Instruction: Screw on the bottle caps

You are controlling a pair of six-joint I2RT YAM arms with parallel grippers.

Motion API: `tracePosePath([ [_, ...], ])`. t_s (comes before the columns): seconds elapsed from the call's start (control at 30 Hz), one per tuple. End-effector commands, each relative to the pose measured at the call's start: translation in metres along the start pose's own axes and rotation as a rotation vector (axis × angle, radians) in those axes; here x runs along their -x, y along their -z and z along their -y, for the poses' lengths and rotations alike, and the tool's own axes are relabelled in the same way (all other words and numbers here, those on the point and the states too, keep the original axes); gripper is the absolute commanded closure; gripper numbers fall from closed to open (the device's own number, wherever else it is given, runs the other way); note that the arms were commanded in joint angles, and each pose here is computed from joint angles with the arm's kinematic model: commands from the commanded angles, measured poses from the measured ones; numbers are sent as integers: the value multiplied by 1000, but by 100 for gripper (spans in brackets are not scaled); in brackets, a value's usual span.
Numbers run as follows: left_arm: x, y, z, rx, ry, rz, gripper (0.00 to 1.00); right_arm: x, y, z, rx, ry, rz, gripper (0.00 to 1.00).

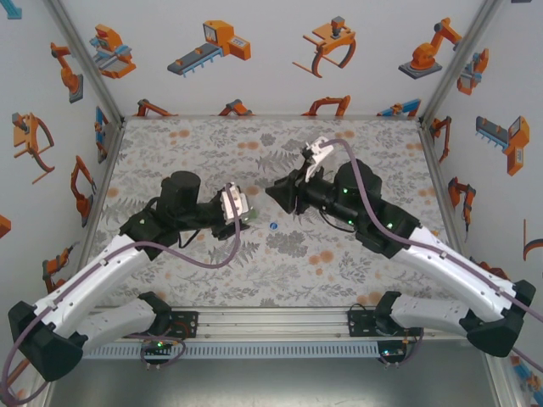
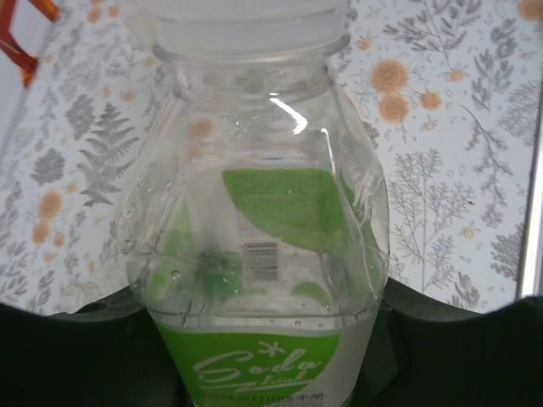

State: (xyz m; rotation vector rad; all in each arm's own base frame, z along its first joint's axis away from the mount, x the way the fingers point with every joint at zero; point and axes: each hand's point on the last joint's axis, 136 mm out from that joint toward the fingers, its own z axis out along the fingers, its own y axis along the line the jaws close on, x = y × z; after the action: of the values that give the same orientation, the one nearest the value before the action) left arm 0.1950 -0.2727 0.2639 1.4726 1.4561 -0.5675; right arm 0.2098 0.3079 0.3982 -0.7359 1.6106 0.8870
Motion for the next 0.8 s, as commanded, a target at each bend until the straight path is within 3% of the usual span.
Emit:
tracePosePath([
  [0.0,8,-2,13,-105,-16,-10,100,-7,25,-30,172,333,-71,65],
  [0.23,5,0,42,-259,-61,-20,100,-54,64,-65,456,617,-184,66],
  [0.3,2,-1,48,-298,-61,-36,100,-58,66,-64,454,654,-172,64],
  [0.43,-7,-5,58,-375,-49,-108,100,-66,65,-62,450,687,-164,48],
  [0.77,-12,-11,75,-437,-69,-137,100,-84,42,-63,487,623,-178,42],
])
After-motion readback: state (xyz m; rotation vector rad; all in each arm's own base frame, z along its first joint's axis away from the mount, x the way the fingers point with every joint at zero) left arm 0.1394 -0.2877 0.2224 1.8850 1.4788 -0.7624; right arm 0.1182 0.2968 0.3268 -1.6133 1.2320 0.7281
